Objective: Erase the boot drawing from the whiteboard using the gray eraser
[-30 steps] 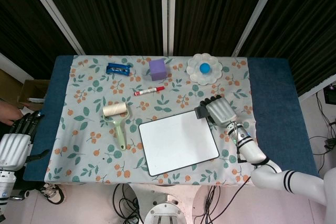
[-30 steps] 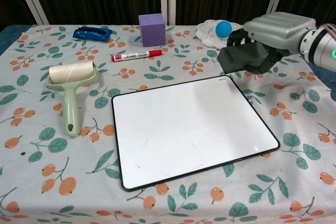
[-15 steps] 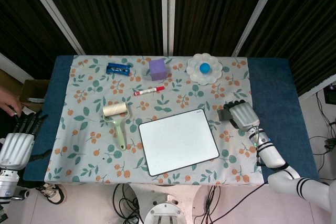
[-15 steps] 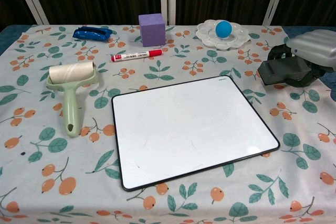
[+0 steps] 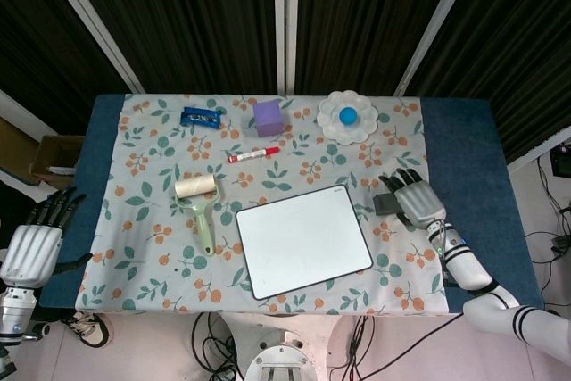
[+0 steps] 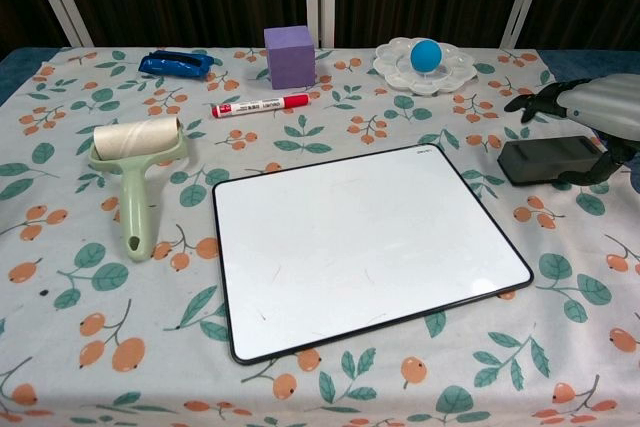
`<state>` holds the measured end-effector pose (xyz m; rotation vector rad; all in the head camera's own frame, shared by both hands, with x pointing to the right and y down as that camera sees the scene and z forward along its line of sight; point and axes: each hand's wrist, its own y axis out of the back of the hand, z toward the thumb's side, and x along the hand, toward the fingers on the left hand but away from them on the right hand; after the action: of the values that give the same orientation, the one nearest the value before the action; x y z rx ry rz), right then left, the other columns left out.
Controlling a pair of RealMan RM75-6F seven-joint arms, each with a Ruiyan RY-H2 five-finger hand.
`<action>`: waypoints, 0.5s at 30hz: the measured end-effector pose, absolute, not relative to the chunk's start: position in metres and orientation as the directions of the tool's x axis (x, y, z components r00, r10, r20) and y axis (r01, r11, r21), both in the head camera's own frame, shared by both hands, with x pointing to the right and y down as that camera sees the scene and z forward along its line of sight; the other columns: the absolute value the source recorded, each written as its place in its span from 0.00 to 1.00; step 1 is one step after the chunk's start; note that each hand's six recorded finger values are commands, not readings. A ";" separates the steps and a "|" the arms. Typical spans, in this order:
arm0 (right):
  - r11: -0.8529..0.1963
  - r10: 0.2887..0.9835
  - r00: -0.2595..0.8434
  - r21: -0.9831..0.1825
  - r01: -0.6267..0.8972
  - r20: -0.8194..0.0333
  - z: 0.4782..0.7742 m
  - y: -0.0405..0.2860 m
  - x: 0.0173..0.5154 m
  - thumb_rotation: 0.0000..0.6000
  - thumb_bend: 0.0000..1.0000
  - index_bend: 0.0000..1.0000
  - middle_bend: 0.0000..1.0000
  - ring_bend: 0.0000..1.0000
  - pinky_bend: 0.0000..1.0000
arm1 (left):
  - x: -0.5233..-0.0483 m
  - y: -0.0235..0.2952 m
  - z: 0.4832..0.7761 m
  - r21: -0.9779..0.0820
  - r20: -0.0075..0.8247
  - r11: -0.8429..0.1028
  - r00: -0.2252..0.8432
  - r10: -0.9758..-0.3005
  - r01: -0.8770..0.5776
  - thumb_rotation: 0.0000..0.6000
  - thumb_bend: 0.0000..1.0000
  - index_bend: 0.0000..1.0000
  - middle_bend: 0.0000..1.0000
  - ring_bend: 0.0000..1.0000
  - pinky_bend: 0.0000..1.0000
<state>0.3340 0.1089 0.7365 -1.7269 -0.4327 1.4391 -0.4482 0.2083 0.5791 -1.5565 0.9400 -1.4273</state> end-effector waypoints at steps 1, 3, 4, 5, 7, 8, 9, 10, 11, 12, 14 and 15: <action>-0.600 0.711 0.284 -0.765 -0.234 -0.644 0.735 0.109 0.335 1.00 0.17 0.00 0.00 0.00 0.00 | -0.448 0.208 0.579 -0.917 0.396 -0.398 0.085 -0.914 -0.003 0.95 0.03 0.10 0.05 0.04 0.16; -0.599 0.716 0.283 -0.770 -0.222 -0.638 0.730 0.110 0.338 1.00 0.16 0.00 0.00 0.00 0.00 | -0.448 0.208 0.579 -0.918 0.395 -0.396 0.087 -0.915 -0.003 0.95 0.03 0.10 0.05 0.04 0.16; -0.596 0.720 0.285 -0.774 -0.215 -0.633 0.726 0.111 0.339 1.00 0.16 0.00 0.00 0.00 0.00 | -0.447 0.208 0.578 -0.919 0.393 -0.394 0.088 -0.916 -0.004 0.95 0.03 0.10 0.05 0.04 0.16; -0.588 0.727 0.288 -0.782 -0.206 -0.623 0.721 0.111 0.340 1.00 0.16 0.00 0.00 0.00 0.00 | -0.447 0.208 0.577 -0.920 0.390 -0.392 0.088 -0.916 -0.004 0.95 0.03 0.10 0.05 0.04 0.16; -0.569 0.743 0.295 -0.799 -0.192 -0.600 0.712 0.113 0.343 1.00 0.15 0.00 0.00 0.00 0.00 | -0.447 0.207 0.576 -0.923 0.383 -0.385 0.089 -0.919 -0.005 0.95 0.04 0.10 0.05 0.04 0.16; -0.552 0.758 0.298 -0.814 -0.181 -0.580 0.704 0.114 0.347 1.00 0.15 0.00 0.00 0.00 0.00 | -0.447 0.207 0.575 -0.924 0.379 -0.381 0.089 -0.921 -0.005 0.95 0.03 0.10 0.05 0.04 0.16; -0.536 0.771 0.299 -0.826 -0.172 -0.563 0.697 0.115 0.350 1.00 0.15 0.00 0.00 0.00 0.00 | -0.447 0.206 0.573 -0.926 0.376 -0.377 0.088 -0.923 -0.005 0.95 0.03 0.10 0.05 0.04 0.16; -0.518 0.786 0.298 -0.840 -0.162 -0.542 0.690 0.116 0.353 1.00 0.15 0.00 0.00 0.00 0.00 | -0.448 0.206 0.572 -0.928 0.372 -0.373 0.087 -0.924 -0.006 0.95 0.03 0.10 0.05 0.04 0.16; -0.490 0.807 0.295 -0.859 -0.148 -0.511 0.680 0.118 0.360 1.00 0.14 0.00 0.00 0.00 0.00 | -0.448 0.206 0.571 -0.928 0.370 -0.372 0.086 -0.925 -0.007 0.95 0.03 0.10 0.05 0.04 0.16; -0.467 0.825 0.289 -0.874 -0.136 -0.486 0.671 0.121 0.365 1.00 0.14 0.00 0.00 0.00 0.00 | -0.448 0.206 0.570 -0.929 0.368 -0.370 0.086 -0.926 -0.008 0.95 0.03 0.10 0.05 0.04 0.16; -0.412 0.867 0.261 -0.905 -0.105 -0.425 0.650 0.129 0.383 1.00 0.13 0.00 0.00 0.00 0.00 | -0.448 0.206 0.568 -0.930 0.365 -0.367 0.086 -0.927 -0.008 0.95 0.03 0.10 0.05 0.04 0.16; -0.389 0.884 0.243 -0.917 -0.093 -0.399 0.641 0.135 0.393 1.00 0.12 0.00 0.00 0.00 0.00 | -0.448 0.206 0.567 -0.931 0.364 -0.366 0.085 -0.928 -0.008 0.95 0.03 0.10 0.05 0.04 0.16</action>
<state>0.3926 0.1345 0.6412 -1.5787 -0.7603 1.3112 -0.4479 0.2055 0.5668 -1.5346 0.9634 -1.4014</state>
